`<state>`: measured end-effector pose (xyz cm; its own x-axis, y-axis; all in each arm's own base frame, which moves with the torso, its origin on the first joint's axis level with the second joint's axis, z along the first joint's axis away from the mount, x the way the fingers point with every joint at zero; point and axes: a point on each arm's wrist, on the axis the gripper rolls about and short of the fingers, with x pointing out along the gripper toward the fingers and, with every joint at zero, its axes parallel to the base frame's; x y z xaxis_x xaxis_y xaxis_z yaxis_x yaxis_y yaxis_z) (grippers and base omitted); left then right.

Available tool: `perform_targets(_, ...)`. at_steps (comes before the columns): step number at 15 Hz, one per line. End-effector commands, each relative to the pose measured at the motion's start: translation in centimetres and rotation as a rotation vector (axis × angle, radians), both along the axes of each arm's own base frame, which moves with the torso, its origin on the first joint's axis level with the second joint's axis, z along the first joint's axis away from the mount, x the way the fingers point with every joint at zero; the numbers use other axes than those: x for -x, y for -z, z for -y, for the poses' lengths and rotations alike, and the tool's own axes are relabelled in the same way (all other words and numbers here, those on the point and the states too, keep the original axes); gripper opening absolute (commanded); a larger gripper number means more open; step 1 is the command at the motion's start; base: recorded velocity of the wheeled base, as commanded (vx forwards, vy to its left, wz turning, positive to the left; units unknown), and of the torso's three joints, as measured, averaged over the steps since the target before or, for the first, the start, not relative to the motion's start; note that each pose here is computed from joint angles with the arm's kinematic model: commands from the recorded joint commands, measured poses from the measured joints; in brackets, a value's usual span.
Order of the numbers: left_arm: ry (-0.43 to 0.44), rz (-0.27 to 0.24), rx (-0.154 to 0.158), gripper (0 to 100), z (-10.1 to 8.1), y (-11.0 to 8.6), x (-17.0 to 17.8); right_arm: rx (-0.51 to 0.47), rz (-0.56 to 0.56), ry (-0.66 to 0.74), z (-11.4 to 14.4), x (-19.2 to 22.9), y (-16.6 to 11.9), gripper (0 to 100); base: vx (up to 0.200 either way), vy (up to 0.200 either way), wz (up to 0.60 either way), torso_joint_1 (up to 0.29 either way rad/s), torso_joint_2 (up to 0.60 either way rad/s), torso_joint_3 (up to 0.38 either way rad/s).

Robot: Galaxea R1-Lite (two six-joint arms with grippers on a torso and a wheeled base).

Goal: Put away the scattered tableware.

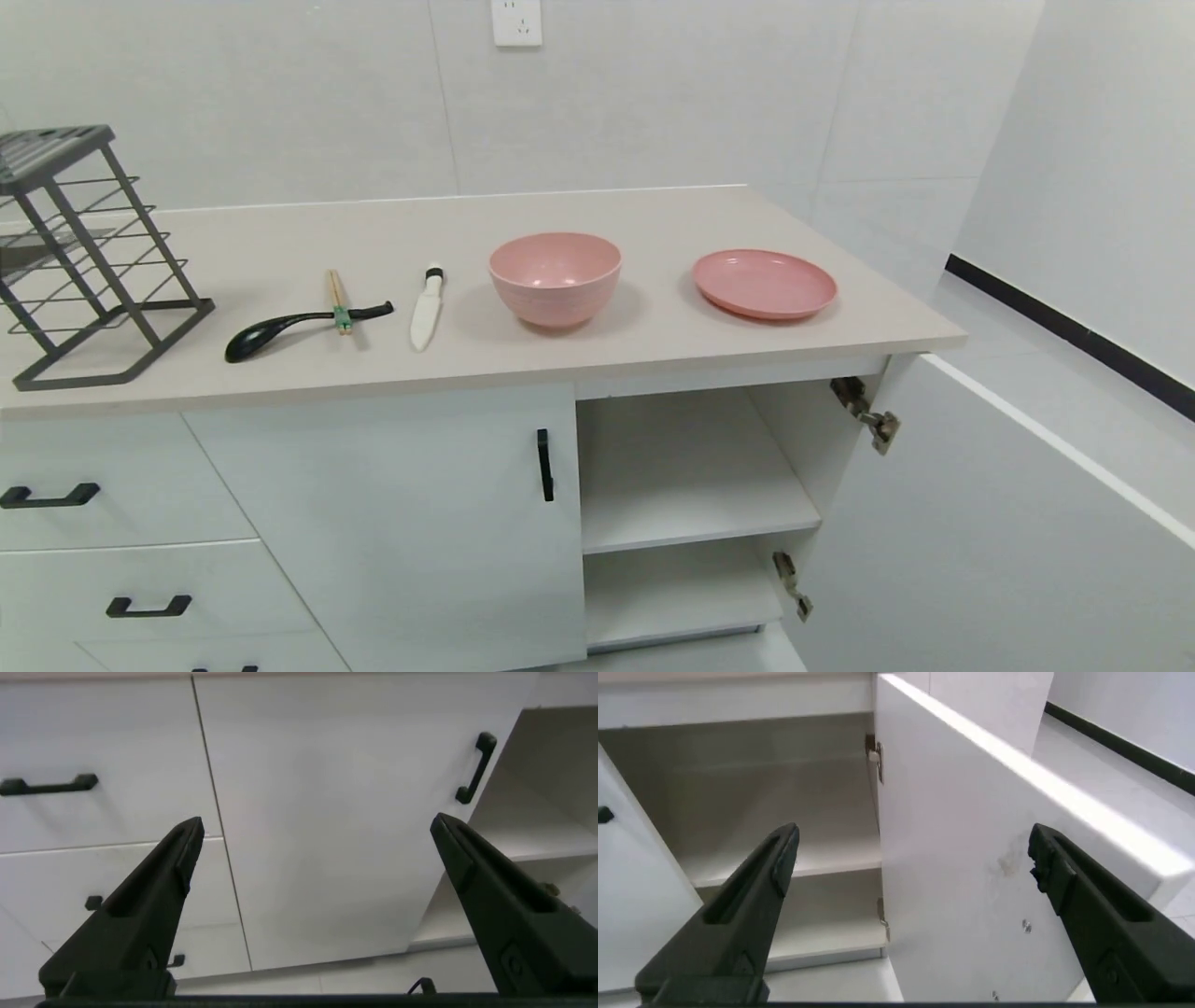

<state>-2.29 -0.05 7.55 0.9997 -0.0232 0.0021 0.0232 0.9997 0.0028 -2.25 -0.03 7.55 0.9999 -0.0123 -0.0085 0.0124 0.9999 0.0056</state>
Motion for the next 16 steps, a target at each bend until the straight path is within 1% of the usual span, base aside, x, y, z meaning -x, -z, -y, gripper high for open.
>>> perform_targets(1, 0.000, -0.001, 0.000, 100, 0.00, -0.01, -0.01, 0.000, 0.001, 0.000, 0.00, 0.00, 0.00, 100, 0.000, 0.000, 0.00, 0.071, -0.46, -0.222)
perform_targets(3, 0.000, -0.001, 0.000, 100, 0.00, -0.01, -0.01, -0.002, -0.001, 0.000, 0.00, 0.00, 0.02, 100, 0.000, 0.000, 0.00, 0.137, -0.49, -0.222)
perform_targets(7, 0.000, -0.001, 0.001, 100, 0.00, -0.01, -0.01, -0.002, -0.001, 0.000, 0.00, 0.00, 0.02, 100, 0.000, 0.000, 0.00, 0.356, -0.49, -0.237)
perform_targets(14, 0.000, -0.002, 0.001, 100, 0.00, 0.01, -0.01, -0.003, 0.001, 0.000, 0.00, 0.00, 0.00, 100, 0.000, 0.000, 0.00, 0.281, -0.53, -0.253)
perform_targets(15, 0.000, -0.001, 0.000, 100, 0.00, -0.01, -0.01, -0.003, -0.001, 0.000, 0.00, 0.00, 0.02, 100, 0.000, 0.200, 0.00, 0.212, -0.39, -0.188)
perform_targets(16, 0.000, -0.001, -0.003, 100, 0.00, -0.01, -0.01, -0.002, 0.001, 0.000, 0.00, 0.00, 0.00, 100, 0.200, 0.000, 0.00, 0.119, -0.21, -0.115)
